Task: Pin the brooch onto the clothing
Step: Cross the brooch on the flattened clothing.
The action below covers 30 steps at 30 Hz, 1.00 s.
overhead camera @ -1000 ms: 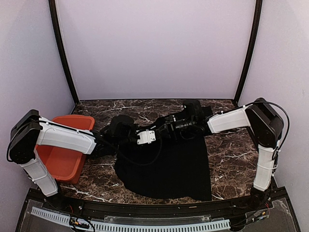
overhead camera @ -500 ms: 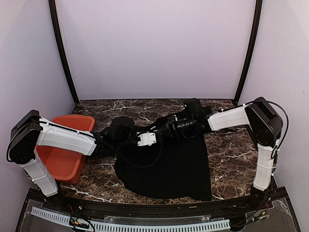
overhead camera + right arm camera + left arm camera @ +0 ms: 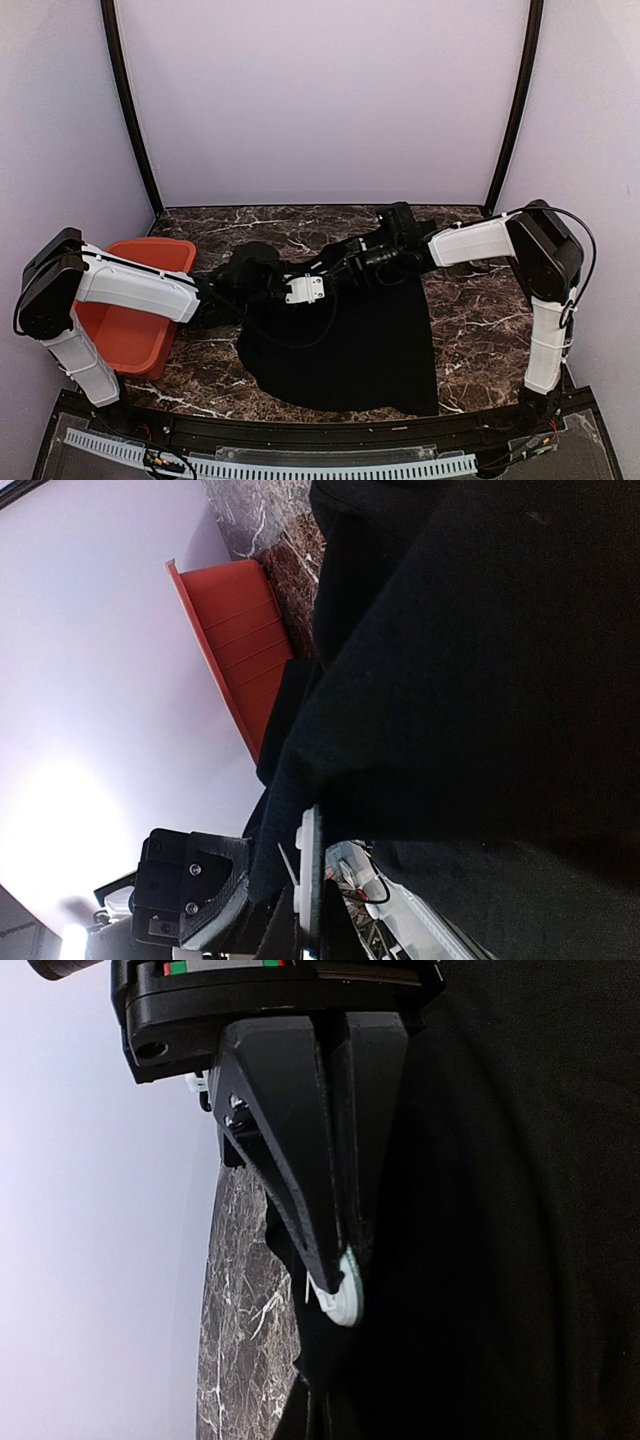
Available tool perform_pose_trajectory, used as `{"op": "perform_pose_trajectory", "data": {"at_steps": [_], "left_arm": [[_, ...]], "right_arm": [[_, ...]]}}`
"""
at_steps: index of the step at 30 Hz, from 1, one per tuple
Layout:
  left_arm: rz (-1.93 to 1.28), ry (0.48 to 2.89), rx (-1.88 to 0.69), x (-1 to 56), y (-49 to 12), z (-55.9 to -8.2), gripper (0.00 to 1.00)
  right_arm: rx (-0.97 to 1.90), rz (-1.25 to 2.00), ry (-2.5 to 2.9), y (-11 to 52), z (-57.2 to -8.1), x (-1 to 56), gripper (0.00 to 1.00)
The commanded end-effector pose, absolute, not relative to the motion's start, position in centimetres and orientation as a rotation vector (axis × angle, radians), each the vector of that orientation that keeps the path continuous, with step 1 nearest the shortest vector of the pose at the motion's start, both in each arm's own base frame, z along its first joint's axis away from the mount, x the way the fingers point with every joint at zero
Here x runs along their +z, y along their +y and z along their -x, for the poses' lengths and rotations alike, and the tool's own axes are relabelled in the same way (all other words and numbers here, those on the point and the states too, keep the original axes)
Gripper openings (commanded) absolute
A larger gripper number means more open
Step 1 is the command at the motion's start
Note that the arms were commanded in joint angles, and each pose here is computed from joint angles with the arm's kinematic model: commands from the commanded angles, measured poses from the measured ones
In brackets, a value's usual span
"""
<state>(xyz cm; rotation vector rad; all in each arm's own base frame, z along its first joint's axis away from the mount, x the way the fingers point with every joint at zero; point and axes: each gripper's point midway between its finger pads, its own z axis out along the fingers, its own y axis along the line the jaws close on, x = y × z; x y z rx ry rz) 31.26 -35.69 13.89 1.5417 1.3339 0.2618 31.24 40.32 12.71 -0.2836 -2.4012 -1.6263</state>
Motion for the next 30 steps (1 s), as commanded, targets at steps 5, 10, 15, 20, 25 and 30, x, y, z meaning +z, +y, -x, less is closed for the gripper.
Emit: {"op": "perform_pose_trajectory", "data": {"at_steps": [5,10,15,20,25,30], "left_arm": [[-1.494,1.307,0.293,15.1,-35.8,-31.5,0.01],[-1.493,1.317,0.31,14.9,-35.7,-31.7,0.01],[-1.484,1.317,0.313,15.1,-35.8,-31.8,0.01],[-1.483,1.315,0.306,15.2,-35.7,-31.7,0.01],[-1.49,1.314,0.293,15.2,-35.8,-31.5,0.01],[-1.494,1.314,0.284,15.2,-35.8,-31.4,0.01]], "right_arm": [[-1.646,0.177,-2.392,40.7,-30.3,13.8,0.0],[-1.662,0.16,-2.386,40.1,-29.6,14.2,0.0],[-1.643,0.191,-2.394,39.3,-29.1,13.0,0.0],[-1.663,0.21,-2.399,39.3,-29.9,13.0,0.0],[-1.705,0.215,-2.393,39.7,-30.7,13.6,0.0],[-1.732,0.211,-2.392,40.2,-31.4,14.3,0.0]]}}
